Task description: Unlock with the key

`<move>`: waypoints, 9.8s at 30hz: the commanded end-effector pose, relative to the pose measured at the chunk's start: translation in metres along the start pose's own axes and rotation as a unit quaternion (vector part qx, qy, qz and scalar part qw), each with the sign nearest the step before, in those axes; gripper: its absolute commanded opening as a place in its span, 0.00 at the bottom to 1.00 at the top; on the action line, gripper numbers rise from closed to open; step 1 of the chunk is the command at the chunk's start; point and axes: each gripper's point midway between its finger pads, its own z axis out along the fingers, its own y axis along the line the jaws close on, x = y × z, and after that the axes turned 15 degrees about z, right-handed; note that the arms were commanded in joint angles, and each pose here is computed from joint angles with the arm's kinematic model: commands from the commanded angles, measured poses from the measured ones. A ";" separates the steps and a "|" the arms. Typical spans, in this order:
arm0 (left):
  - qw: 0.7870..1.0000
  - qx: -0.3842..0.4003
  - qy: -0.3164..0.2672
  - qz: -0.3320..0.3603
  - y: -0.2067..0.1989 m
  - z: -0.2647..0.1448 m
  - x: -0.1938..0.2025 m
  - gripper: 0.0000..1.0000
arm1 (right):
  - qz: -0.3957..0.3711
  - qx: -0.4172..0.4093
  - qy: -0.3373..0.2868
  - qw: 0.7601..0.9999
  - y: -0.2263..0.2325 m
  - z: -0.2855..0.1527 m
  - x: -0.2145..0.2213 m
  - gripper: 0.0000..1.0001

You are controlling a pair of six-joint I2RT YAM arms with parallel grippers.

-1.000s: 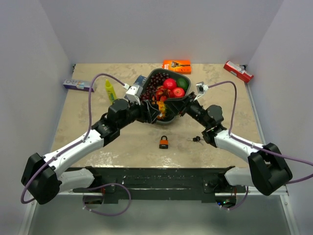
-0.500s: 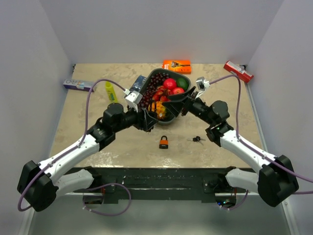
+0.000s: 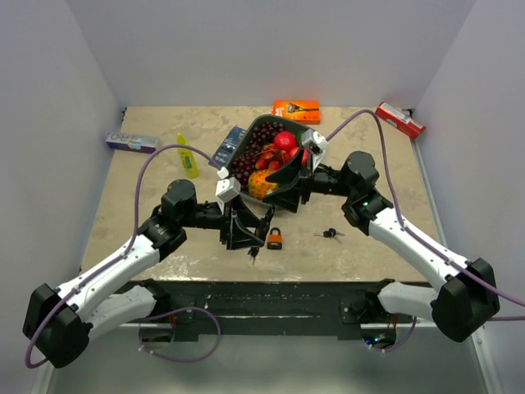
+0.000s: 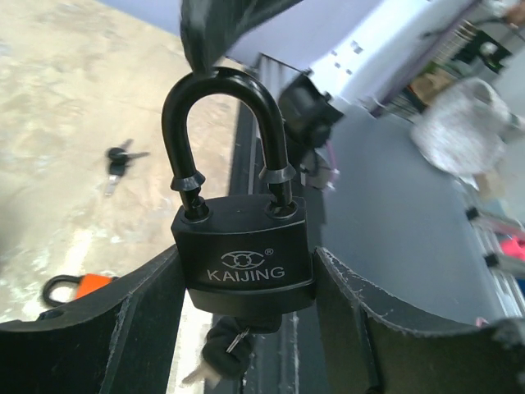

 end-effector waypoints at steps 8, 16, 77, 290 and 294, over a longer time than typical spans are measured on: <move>0.993 0.096 -0.033 0.062 -0.026 -0.002 -0.025 0.00 | -0.014 -0.102 0.071 0.992 0.047 -0.006 0.027 0.75; 0.992 0.102 -0.031 0.064 -0.027 -0.002 -0.022 0.00 | -0.005 -0.133 0.094 0.987 0.062 -0.014 0.036 0.75; 0.965 -0.242 0.083 0.048 0.093 -0.027 0.024 0.00 | 0.150 0.330 -0.057 0.930 -0.111 0.020 0.036 0.00; 0.937 -0.332 0.108 -0.030 0.201 -0.003 0.006 0.95 | 0.128 0.640 -0.117 0.748 -0.292 -0.185 0.049 0.00; 0.935 -0.338 0.103 -0.028 0.193 -0.010 -0.006 0.96 | 0.126 0.672 -0.106 0.722 -0.314 -0.208 0.041 0.00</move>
